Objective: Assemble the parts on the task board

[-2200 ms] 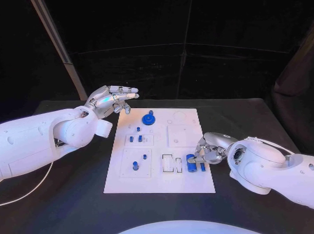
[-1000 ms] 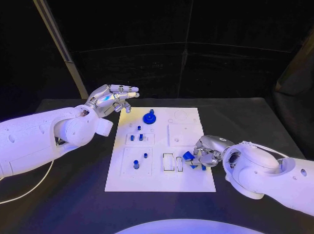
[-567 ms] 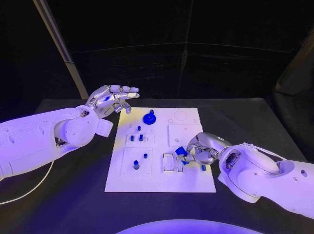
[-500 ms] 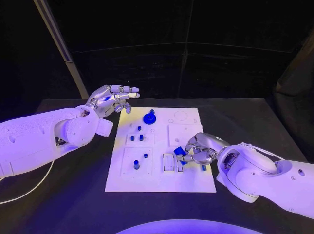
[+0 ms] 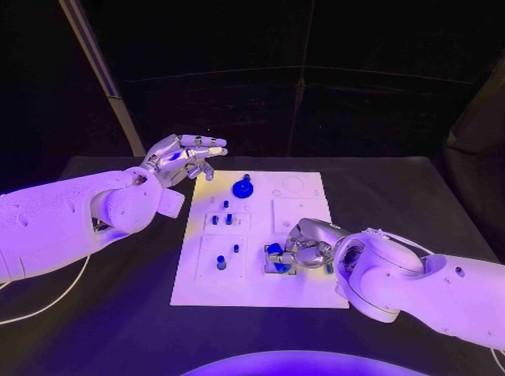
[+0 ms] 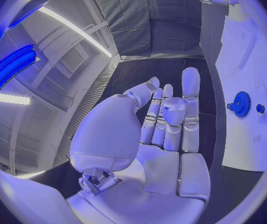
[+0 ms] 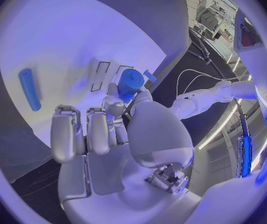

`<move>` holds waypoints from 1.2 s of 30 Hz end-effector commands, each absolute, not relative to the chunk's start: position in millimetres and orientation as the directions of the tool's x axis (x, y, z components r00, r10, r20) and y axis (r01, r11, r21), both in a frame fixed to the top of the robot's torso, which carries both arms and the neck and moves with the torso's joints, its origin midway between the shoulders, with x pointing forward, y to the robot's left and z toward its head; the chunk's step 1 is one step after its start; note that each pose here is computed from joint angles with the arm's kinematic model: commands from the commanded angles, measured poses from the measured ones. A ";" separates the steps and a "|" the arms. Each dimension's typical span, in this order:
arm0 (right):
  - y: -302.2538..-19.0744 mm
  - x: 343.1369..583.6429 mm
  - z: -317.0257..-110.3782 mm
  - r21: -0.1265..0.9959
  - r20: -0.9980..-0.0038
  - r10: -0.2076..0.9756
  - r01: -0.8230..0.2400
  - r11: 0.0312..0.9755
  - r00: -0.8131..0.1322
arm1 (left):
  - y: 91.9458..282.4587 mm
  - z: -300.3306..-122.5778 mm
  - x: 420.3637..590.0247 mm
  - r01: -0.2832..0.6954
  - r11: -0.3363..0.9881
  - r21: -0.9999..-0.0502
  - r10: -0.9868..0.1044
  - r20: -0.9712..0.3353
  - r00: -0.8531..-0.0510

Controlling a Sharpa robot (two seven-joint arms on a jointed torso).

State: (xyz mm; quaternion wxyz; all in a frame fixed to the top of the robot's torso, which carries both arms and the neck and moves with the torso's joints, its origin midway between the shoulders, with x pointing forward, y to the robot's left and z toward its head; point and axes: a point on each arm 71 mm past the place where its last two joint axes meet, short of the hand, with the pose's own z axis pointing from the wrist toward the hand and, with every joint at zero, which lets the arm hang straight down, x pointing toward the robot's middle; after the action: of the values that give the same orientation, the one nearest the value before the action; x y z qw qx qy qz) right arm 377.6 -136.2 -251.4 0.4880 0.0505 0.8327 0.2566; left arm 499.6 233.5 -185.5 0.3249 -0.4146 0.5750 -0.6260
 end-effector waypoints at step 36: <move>-128.4 381.5 -253.8 0.407 -0.818 0.264 -0.191 0.893 -0.510 | 232.3 -184.0 499.0 -0.067 -0.132 -0.989 -0.879 0.148 -0.454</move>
State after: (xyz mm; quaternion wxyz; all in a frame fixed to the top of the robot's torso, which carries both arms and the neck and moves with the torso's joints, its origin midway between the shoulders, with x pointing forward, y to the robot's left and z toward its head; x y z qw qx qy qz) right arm 382.6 -130.9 -255.8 0.4931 0.0352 0.8406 0.2214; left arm 499.1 233.0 -185.4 0.3239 -0.4144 0.5755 -0.6262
